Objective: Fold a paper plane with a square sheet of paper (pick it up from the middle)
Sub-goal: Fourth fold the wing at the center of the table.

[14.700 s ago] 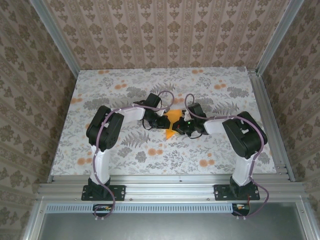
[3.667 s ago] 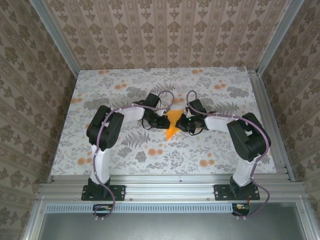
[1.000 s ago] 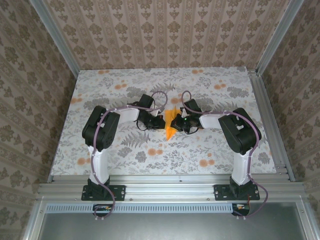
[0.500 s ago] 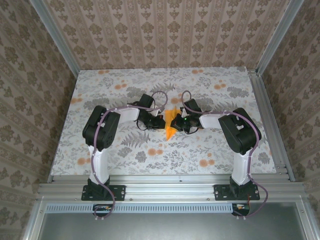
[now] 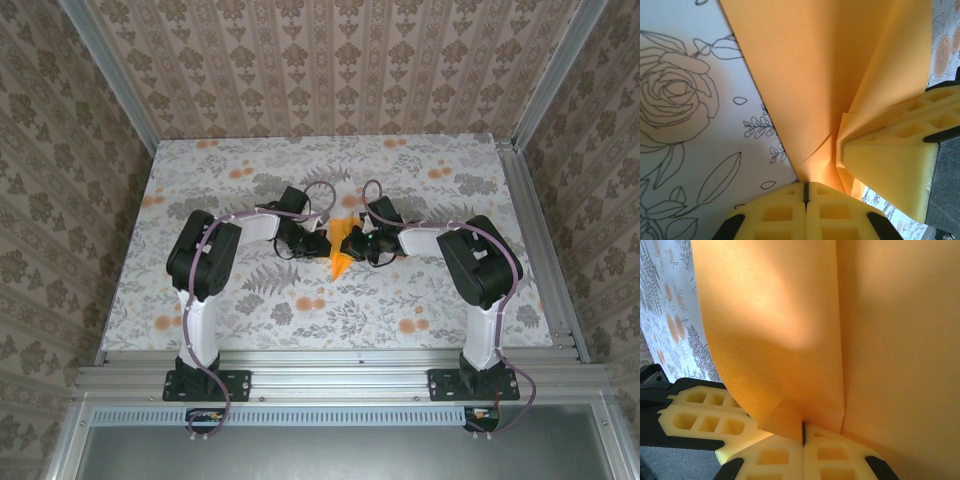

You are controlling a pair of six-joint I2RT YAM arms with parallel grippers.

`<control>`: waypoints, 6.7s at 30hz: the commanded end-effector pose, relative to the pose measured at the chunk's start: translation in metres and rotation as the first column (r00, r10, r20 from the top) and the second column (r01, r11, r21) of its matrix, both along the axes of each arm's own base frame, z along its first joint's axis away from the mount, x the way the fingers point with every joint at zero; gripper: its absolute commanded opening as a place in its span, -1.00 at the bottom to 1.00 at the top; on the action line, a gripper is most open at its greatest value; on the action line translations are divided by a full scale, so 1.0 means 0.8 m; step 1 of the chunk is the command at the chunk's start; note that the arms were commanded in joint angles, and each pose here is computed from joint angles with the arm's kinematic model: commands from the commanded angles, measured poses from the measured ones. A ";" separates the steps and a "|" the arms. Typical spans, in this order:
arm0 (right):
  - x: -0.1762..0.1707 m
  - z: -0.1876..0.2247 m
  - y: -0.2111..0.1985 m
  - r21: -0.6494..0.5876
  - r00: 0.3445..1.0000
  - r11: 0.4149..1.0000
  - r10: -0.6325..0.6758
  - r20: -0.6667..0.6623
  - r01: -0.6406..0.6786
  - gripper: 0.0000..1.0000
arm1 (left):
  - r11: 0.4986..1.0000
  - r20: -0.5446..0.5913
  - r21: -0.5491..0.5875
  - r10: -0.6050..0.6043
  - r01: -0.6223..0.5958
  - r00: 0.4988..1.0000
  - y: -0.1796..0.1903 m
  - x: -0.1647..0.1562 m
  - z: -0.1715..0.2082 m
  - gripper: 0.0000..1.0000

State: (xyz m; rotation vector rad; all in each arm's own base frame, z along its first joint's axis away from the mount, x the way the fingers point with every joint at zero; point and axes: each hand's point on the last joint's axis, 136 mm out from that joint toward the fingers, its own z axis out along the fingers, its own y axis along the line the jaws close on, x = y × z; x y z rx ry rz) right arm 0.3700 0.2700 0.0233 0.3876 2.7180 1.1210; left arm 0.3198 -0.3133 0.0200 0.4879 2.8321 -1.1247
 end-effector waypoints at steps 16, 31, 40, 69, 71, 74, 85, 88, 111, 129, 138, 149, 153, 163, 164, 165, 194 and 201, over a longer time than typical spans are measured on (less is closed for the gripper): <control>0.004 0.035 0.015 0.049 0.999 0.999 0.018 0.038 -0.020 -0.90 | 0.994 -0.028 0.099 -0.039 0.042 0.999 0.007 -0.019 -0.045 -1.00; 0.004 0.030 0.017 0.049 0.999 0.999 0.020 0.030 -0.021 -0.90 | 0.995 -0.026 0.095 -0.042 0.044 0.999 0.005 -0.018 -0.042 -1.00; 0.008 0.021 0.021 0.046 1.000 0.999 0.025 0.017 -0.025 -0.90 | 0.995 -0.026 0.094 -0.043 0.046 0.999 0.005 -0.019 -0.042 -1.00; 0.001 -0.018 0.017 -0.034 0.998 0.998 0.053 -0.044 -0.054 -0.88 | 0.998 -0.009 0.059 -0.034 0.035 0.999 0.002 -0.014 -0.023 -1.00; 0.000 -0.020 0.016 -0.043 0.997 0.997 0.056 -0.045 -0.058 -0.88 | 0.998 -0.003 0.050 -0.032 0.032 0.999 0.000 -0.012 -0.017 -1.00; -0.002 -0.025 0.013 -0.056 0.997 0.997 0.055 -0.055 -0.058 -0.86 | 0.999 0.011 0.041 -0.027 0.027 1.000 0.001 -0.011 -0.006 -0.98; -0.005 -0.028 0.012 -0.058 0.997 0.997 0.050 -0.057 -0.054 -0.64 | 1.000 0.055 0.021 -0.013 0.012 0.998 0.006 -0.013 0.030 -0.82; -0.006 -0.029 0.011 -0.057 0.997 0.997 0.050 -0.058 -0.053 -0.59 | 1.000 0.063 0.015 -0.007 0.006 0.998 0.008 -0.016 0.038 -0.76; -0.003 -0.008 0.017 0.036 0.999 0.999 -0.011 -0.037 0.012 -0.21 | 0.998 0.064 -0.049 0.040 -0.037 0.997 0.000 -0.026 0.043 -0.41; -0.003 -0.002 0.020 0.091 0.997 0.995 -0.045 -0.061 0.051 -0.27 | 0.994 0.065 -0.061 0.094 -0.090 0.993 -0.022 -0.005 0.021 -0.44; -0.005 -0.004 0.020 0.093 0.997 0.994 -0.048 -0.064 0.054 -0.30 | 0.996 0.078 0.043 0.070 -0.073 0.994 -0.013 -0.012 -0.003 -0.64; -0.003 0.002 0.021 0.104 0.997 0.993 -0.048 -0.055 0.053 -0.31 | 0.980 0.121 0.197 0.005 -0.028 0.993 -0.003 -0.016 -0.028 -0.73; -0.001 0.008 0.021 0.115 0.998 0.992 -0.049 -0.047 0.054 -0.31 | 0.972 0.126 0.236 -0.016 -0.014 0.992 0.001 -0.018 -0.037 -0.76; 0.008 0.029 0.016 0.156 0.997 0.985 -0.073 -0.025 0.076 -0.30 | 0.931 0.149 0.363 -0.093 0.033 0.984 0.016 -0.024 -0.059 -0.78; 0.009 0.031 0.014 0.157 0.997 0.984 -0.078 -0.022 0.080 -0.29 | 0.925 0.148 0.377 -0.102 0.039 0.984 0.018 -0.027 -0.062 -0.79; 0.010 0.034 0.012 0.158 0.997 0.984 -0.081 -0.019 0.083 -0.29 | 0.923 0.145 0.381 -0.105 0.042 0.984 0.019 -0.028 -0.065 -0.78; 0.048 0.036 -0.003 0.152 0.998 0.986 -0.068 -0.001 0.067 -0.74 | 0.907 0.155 0.412 -0.159 0.082 0.975 0.022 -0.031 -0.061 -0.78; 0.060 0.015 -0.009 0.071 0.997 0.994 -0.078 -0.019 0.079 -0.76 | 0.905 0.151 0.415 -0.166 0.090 0.974 0.023 -0.033 -0.061 -0.78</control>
